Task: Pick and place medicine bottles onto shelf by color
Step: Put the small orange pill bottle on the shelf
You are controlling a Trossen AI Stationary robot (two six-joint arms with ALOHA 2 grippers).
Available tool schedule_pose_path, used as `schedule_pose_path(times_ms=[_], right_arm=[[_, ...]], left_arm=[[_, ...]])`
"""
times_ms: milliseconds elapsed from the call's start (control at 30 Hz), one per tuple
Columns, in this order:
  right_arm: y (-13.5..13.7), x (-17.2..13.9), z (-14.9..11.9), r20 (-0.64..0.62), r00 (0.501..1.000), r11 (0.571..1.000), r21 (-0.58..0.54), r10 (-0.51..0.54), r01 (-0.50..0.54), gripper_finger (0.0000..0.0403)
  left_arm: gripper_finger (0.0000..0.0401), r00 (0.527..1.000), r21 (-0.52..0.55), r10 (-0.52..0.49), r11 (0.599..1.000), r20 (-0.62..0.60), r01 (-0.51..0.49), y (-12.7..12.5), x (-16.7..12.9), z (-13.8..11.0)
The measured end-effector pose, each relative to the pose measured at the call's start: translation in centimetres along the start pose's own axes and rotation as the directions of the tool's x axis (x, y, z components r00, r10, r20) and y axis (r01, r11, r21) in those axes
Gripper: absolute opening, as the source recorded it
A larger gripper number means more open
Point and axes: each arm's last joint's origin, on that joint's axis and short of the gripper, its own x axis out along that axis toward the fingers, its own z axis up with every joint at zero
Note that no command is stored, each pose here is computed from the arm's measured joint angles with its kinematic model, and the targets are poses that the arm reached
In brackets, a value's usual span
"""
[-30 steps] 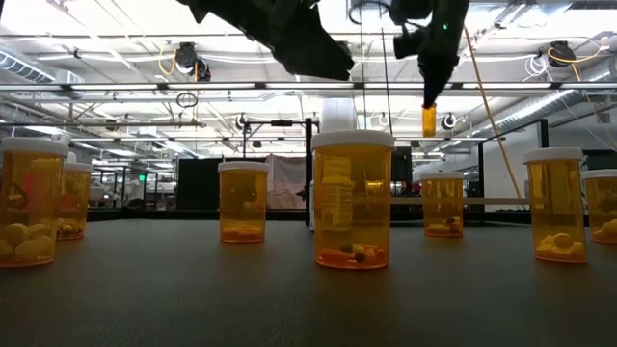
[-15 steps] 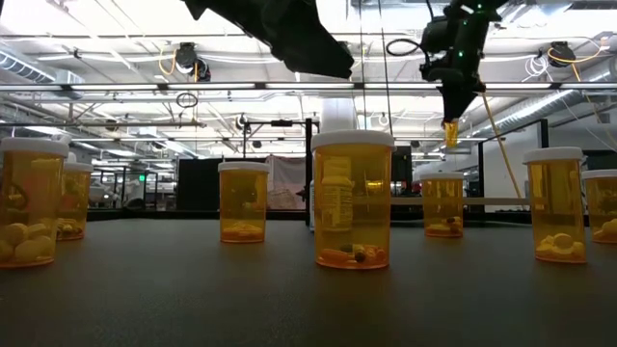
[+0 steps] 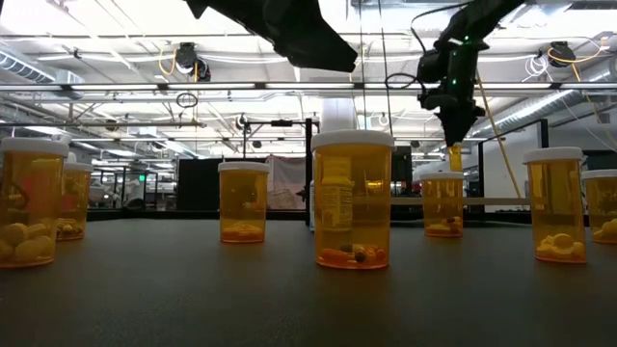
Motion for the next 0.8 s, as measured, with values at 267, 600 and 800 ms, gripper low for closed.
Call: schedule_pose_path(times_ms=[267,600,800], right_arm=[[-1.0,1.6,0.4,-0.04,0.999,0.997,0.079,0.003,0.0,0.0121],[-1.5,1.7,0.7,0.001,1.0,1.0,0.017,-0.011,0.011,0.0121],[-1.5,1.7,0.7,0.008,1.0,0.998,-0.062,-0.009,0.009,0.0121]], left_arm=[[0.0248,1.0,0.0,0.0,1.0,0.0,0.0,0.0,0.0,0.0],[0.0248,1.0,0.006,0.0,1.0,0.0,0.0,0.0,0.0,0.0],[0.0248,1.0,0.007,0.0,1.0,0.0,0.0,0.0,0.0,0.0]])
